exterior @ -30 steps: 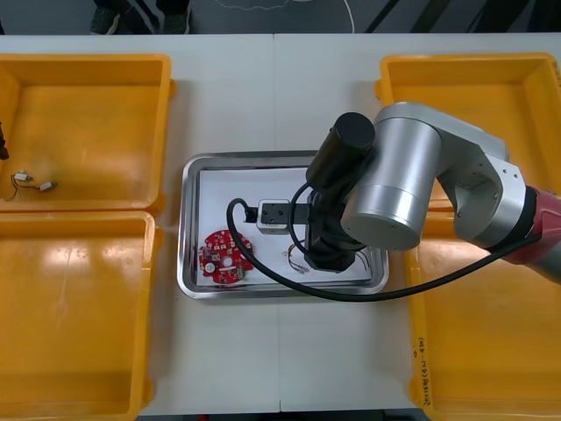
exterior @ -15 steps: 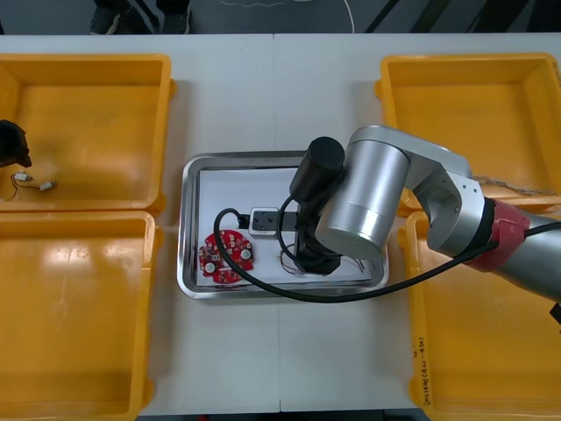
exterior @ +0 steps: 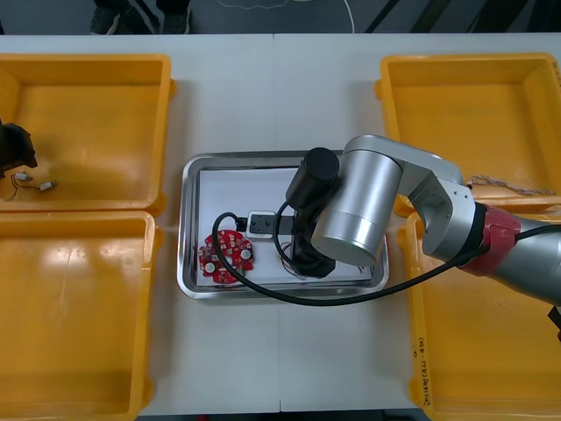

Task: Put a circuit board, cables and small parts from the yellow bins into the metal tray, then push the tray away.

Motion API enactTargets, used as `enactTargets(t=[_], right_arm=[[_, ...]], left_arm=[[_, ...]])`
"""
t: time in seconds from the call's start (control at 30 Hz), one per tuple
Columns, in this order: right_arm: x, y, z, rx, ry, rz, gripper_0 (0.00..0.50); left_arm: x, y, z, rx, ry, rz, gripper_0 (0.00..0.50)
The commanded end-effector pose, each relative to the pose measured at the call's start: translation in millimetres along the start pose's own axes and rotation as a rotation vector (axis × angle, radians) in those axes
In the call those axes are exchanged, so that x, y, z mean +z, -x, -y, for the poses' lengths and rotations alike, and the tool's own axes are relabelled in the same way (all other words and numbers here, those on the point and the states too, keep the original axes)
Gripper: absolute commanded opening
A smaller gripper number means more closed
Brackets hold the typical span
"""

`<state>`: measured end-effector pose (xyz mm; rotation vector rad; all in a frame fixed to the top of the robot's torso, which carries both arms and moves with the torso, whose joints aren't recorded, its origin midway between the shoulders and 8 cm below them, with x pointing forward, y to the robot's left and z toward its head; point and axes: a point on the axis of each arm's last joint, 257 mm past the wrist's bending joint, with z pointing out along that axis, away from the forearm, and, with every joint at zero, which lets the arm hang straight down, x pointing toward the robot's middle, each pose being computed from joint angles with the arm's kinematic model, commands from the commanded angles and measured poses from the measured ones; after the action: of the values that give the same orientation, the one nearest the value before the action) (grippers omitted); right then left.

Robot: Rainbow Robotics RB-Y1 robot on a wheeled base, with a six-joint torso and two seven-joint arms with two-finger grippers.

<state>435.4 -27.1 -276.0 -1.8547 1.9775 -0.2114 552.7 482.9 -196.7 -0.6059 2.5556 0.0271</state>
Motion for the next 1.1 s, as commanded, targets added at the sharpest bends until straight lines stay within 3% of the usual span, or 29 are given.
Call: enactTargets(t=[0.03,0.17,0.27,0.47,0.77,1.1], right_arm=[[-10,21,10,-0.008,-0.035,0.027,0.41],[-11,20,13,-0.006,-0.044,0.024,0.482],[-14,21,16,-0.011,-0.053,0.021,0.499],[-33,17,31,0.018,-0.052,0.007,0.5],[-77,10,66,0.132,-0.029,0.042,0.5],[-129,-29,111,0.3,-0.061,0.008,0.5]], left_arm=[[-10,22,20,0.047,-0.02,0.054,0.5],[-5,20,18,0.054,-0.013,0.052,0.5],[-2,16,20,0.053,-0.015,0.043,0.5],[6,12,20,0.049,-0.015,0.036,0.5],[13,9,25,0.061,-0.017,0.039,0.5],[19,5,26,0.063,-0.013,0.032,0.496]])
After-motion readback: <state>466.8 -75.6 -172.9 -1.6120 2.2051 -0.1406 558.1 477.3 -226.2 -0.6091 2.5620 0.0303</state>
